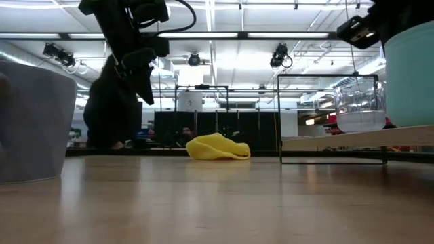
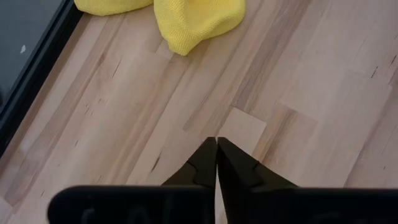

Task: Stack small to large cups/mugs on shelf
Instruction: Put the blue mug on the shelf

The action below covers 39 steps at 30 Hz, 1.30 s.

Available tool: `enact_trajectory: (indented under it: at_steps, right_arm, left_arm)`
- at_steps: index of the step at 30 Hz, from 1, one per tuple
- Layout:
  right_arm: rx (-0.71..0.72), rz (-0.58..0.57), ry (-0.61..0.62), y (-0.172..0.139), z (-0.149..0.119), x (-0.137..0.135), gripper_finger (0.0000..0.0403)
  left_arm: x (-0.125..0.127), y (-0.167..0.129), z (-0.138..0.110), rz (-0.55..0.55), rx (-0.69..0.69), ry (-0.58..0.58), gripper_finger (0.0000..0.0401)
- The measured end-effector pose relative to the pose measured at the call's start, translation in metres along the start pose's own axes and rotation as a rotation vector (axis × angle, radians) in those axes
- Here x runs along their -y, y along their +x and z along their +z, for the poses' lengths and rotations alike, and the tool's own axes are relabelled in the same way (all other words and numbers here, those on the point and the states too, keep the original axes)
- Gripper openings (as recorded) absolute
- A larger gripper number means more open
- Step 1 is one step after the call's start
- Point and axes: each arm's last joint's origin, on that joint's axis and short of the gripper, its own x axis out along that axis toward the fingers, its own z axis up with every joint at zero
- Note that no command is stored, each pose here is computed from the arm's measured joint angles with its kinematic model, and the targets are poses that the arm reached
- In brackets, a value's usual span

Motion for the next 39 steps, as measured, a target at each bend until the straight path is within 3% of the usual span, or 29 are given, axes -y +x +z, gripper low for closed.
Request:
enact_trajectory:
  at_steps: [14,23,34,39]
  right_arm:
    - [0.023,0.000,0.011,-0.0068,-0.0024,0.0015,0.0026]
    - [0.035,-0.029,0.041,-0.0059,-0.0014,0.0021,0.0039]
    - [0.046,-0.062,0.047,-0.0060,-0.0011,0.0030,0.0058]
    - [0.055,-0.091,0.047,-0.0061,-0.0009,0.0039,0.0062]
  left_arm:
    - [0.0002,0.0000,0.0007,-0.002,0.007,-0.001,0.0005]
    - [0.0002,0.0001,0.0007,-0.002,0.007,0.000,0.0031]
    - [0.0002,0.0000,0.0007,-0.002,0.007,-0.001,0.0006]
    - [0.0002,0.0000,0.0007,-0.002,0.007,-0.001,0.0026]
